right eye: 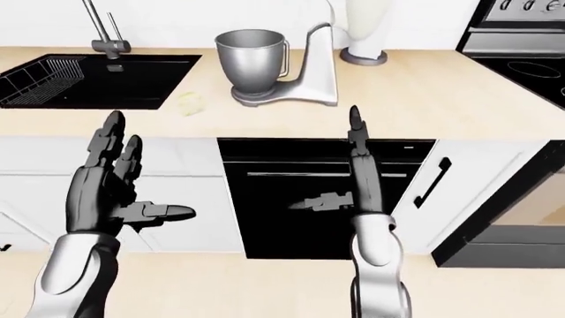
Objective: Place the cheese in the stand mixer bowl.
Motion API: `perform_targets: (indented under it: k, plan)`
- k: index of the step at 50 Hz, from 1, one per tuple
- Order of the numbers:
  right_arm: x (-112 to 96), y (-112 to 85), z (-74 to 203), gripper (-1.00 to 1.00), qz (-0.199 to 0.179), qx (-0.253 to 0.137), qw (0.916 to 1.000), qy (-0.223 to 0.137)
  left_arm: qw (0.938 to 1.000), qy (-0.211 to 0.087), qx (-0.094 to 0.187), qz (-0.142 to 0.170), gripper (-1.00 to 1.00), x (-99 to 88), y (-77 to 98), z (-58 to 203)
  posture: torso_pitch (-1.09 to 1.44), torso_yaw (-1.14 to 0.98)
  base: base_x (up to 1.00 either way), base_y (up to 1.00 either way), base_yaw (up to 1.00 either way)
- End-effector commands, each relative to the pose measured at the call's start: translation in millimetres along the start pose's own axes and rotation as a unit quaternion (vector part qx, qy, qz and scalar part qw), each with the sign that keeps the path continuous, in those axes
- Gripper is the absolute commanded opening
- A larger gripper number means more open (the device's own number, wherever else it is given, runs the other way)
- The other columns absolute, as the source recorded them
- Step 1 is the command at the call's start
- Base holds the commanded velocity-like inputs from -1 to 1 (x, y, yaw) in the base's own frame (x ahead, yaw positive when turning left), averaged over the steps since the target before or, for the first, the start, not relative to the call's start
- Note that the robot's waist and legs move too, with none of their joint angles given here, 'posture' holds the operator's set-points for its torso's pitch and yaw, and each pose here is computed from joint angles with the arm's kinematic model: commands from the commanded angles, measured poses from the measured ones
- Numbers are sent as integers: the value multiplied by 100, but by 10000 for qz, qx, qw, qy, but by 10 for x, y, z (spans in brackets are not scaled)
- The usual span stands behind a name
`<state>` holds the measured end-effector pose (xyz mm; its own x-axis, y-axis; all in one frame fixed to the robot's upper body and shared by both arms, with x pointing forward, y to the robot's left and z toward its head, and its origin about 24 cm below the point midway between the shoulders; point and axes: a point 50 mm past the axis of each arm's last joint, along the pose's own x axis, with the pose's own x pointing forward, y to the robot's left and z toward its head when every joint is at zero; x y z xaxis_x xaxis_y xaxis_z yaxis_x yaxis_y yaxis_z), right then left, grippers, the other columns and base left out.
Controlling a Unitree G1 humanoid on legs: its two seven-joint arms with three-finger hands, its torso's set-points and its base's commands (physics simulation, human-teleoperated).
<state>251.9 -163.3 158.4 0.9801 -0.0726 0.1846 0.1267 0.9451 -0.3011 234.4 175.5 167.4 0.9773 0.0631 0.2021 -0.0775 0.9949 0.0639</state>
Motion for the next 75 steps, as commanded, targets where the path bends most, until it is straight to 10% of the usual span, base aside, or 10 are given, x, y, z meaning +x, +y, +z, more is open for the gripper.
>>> perform_targets:
  k: [1, 44, 75]
  plan:
    - [-2, -58, 134, 100, -156, -42, 9991, -387, 9991, -424, -19, -77, 100, -2, -27, 152, 0, 0, 30, 0, 0]
    - [-29, -111, 155, 100, -244, -83, 9988, -424, 9990, -447, -24, -60, 100, -17, -15, 172, 0, 0, 30, 0, 0]
    - [-178, -364, 164, 100, -1096, -131, 9933, -337, 9981, -616, 20, 25, 100, -34, 36, 308, 0, 0, 23, 0, 0]
